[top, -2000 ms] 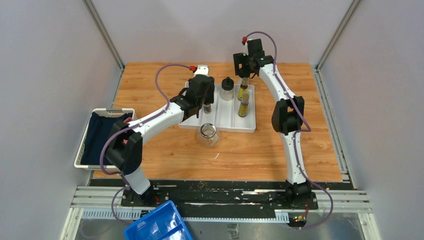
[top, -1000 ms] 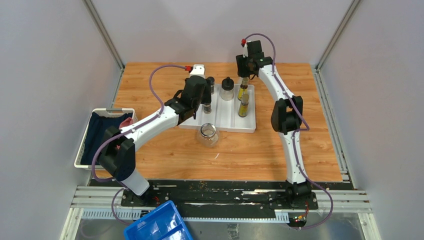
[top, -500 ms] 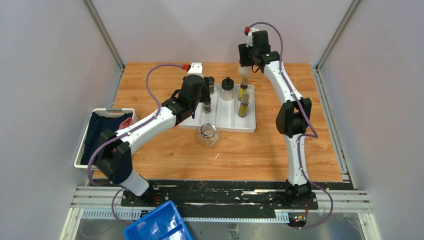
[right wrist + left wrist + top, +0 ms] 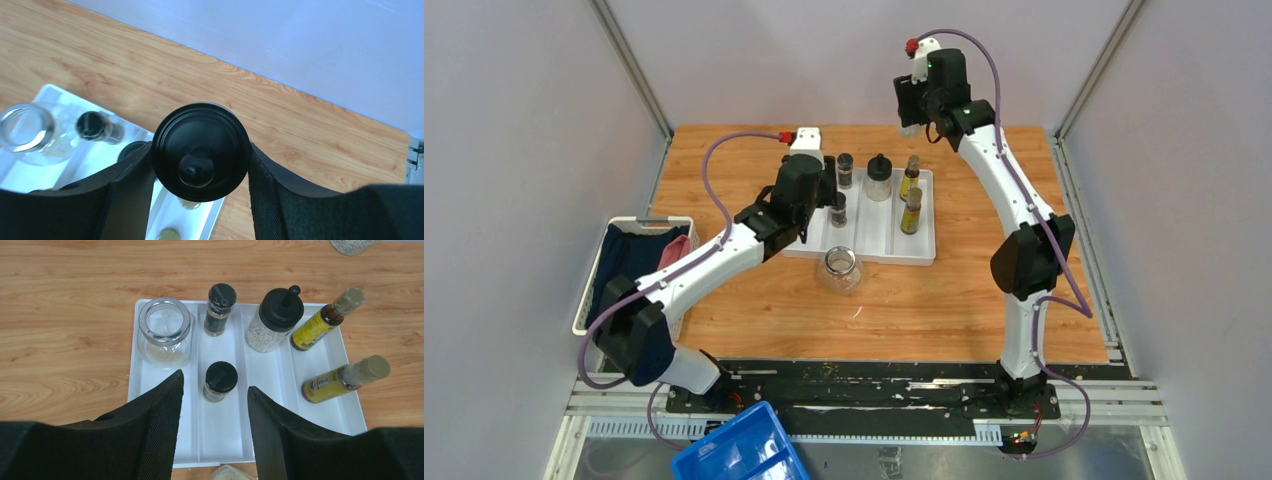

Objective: Organize the condiment bottles
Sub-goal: Pick up the bottle from the corner of the board, then place the bottle in the storage box.

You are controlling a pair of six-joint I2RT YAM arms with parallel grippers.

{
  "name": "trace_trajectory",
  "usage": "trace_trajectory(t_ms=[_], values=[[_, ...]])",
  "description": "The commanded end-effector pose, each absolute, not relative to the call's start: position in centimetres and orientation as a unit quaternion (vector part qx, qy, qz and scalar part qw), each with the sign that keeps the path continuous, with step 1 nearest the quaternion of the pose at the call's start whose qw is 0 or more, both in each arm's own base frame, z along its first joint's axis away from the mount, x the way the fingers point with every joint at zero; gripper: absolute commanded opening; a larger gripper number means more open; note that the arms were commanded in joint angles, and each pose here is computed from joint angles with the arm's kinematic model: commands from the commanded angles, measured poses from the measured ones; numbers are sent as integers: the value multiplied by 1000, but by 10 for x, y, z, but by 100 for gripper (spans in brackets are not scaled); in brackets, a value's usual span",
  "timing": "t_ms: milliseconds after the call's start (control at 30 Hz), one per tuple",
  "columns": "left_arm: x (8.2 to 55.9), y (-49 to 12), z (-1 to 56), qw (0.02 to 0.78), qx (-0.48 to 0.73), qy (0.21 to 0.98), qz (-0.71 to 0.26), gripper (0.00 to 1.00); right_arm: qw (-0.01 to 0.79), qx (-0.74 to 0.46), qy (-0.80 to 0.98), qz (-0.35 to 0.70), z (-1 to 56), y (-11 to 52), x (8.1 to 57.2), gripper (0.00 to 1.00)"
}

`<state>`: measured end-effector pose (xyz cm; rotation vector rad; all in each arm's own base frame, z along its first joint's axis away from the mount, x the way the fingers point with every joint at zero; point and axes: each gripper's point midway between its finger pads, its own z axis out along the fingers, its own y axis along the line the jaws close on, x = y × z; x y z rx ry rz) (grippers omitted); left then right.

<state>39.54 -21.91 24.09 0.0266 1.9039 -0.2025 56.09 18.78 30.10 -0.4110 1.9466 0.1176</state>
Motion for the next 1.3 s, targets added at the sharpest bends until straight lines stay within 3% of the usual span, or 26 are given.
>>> trace_trajectory(t_ms=[0,567,1267], values=[[384,-215,259,594,10,800,-84,56,602,-188,775,41,369,202,526,0],[348,-209,269,603,12,794,-82,55,602,-230,763,43,384,237,407,0],[336,-197,271,607,10,790,-79,54,576,-264,773,31,336,268,365,0]])
